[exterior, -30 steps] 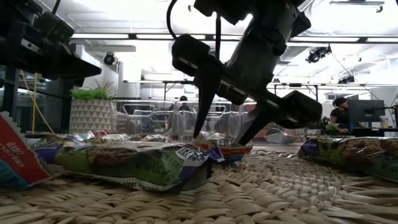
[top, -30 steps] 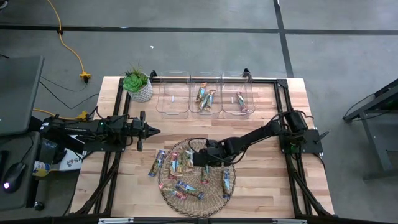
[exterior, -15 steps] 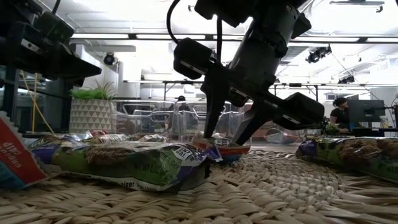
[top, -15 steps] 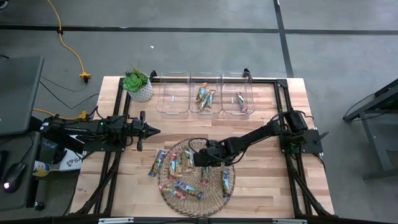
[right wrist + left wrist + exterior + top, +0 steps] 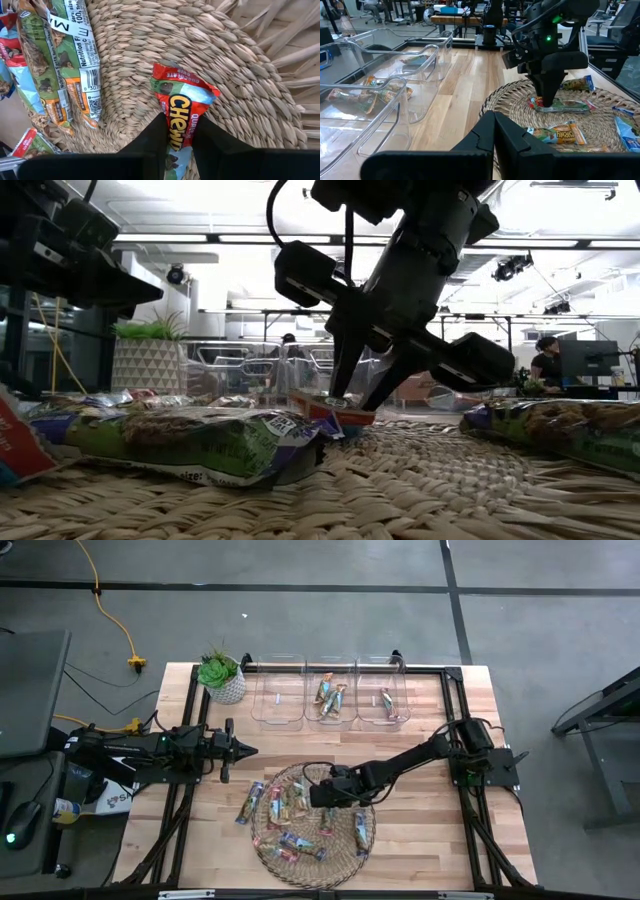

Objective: Pick and place Granola Bars by type
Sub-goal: Put the red granola bar into the right transparent bin

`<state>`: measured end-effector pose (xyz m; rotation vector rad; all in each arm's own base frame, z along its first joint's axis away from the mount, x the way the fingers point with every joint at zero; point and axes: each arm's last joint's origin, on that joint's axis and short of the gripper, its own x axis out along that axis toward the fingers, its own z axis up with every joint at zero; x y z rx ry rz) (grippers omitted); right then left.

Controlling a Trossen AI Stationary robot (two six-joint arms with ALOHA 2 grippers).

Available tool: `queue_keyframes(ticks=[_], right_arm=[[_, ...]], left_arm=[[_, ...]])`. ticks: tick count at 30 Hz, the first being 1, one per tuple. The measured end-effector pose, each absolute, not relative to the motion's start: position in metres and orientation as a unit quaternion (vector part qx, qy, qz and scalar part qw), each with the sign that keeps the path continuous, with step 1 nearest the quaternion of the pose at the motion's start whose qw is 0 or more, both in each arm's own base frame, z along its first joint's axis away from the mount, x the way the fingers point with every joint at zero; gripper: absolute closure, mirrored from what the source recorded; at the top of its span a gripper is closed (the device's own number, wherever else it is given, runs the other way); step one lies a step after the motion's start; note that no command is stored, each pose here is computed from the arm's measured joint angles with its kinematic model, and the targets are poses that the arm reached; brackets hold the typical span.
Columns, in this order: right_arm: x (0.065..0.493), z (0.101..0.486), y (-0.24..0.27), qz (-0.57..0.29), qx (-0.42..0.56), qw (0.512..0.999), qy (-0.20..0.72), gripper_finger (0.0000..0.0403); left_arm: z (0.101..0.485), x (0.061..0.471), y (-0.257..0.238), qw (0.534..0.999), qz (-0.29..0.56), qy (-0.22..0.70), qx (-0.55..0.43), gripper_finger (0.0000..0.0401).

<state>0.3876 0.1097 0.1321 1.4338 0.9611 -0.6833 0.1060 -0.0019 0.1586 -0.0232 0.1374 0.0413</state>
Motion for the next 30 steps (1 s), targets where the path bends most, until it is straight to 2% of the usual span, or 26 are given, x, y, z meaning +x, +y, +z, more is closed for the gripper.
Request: queue_keyframes(ticks=[6,14,24,30], right_arm=[[0.388,0.138,0.11,-0.288,0.621,0.606,0.406,0.0358],[0.384,0.166,0.108,-0.264,0.622,0.633,0.378,0.036],[0.376,0.218,0.101,-0.237,0.613,0.695,0.291,0.036],[0.367,0.258,0.096,-0.204,0.588,0.752,0.217,0.036]], left_arm=[[0.159,0.106,-0.002,0.997,0.021,0.069,-0.012,0.04],[0.159,0.106,-0.002,0.997,0.021,0.069,-0.012,0.04],[0.159,0.106,-0.002,0.997,0.021,0.069,-0.012,0.04],[0.159,0.106,-0.002,0.997,0.021,0.069,-0.012,0.04]])
